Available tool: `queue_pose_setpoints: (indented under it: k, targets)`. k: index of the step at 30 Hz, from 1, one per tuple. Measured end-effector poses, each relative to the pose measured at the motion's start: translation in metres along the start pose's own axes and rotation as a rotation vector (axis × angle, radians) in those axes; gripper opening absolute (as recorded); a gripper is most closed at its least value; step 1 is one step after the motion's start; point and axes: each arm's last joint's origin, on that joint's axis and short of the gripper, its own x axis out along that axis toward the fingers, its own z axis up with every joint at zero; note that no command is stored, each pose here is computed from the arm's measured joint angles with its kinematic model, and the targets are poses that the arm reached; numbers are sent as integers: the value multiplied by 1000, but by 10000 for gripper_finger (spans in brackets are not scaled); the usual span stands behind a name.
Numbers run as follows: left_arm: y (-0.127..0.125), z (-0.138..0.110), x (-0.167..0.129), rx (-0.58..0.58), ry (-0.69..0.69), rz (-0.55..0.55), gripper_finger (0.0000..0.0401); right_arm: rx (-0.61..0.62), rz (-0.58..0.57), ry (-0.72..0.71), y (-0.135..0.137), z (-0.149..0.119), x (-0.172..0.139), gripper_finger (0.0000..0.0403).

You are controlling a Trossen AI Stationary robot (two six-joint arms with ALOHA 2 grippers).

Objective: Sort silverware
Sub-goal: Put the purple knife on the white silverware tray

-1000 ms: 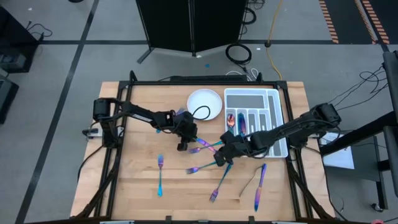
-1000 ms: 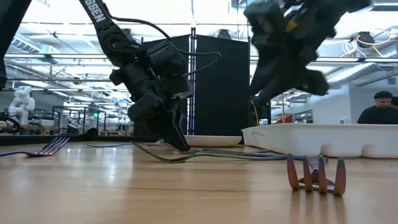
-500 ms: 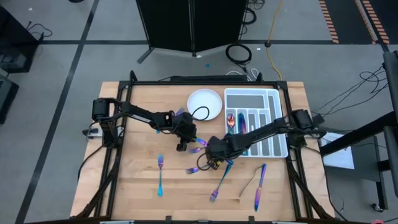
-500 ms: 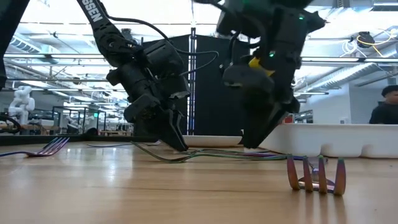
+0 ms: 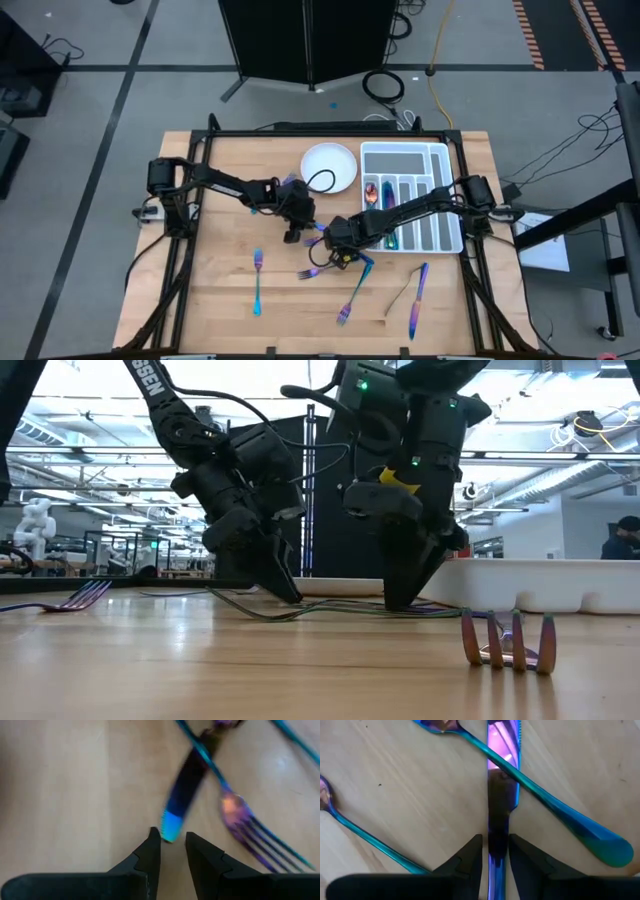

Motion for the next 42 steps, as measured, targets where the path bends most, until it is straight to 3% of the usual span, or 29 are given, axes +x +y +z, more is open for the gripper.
queue_pose_setpoints:
  k: [4,7,10,18,26,30,33,42]
  targets:
    - [0,3,-23,-18,-43,-97,95,-1,-2,5,0,-1,1,45]
    - [-1,14,-41,50,-113,-89,95,-7,8,9,0,-1,1,12]
    - [-1,20,-52,90,-155,-70,95,-8,47,3,3,0,-1,9]
    - [-8,20,-45,111,-152,-128,95,11,93,-79,0,11,-14,0]
    - [-17,20,-30,141,-147,-157,95,15,180,-198,2,21,-44,1]
    - [-16,19,-23,147,-146,-119,95,61,129,-151,-3,15,-46,1]
    - [-13,21,-20,152,-160,-76,95,27,126,-120,-1,12,-42,3]
    - [-10,14,-8,186,-126,-79,95,-36,126,-133,3,11,-37,84]
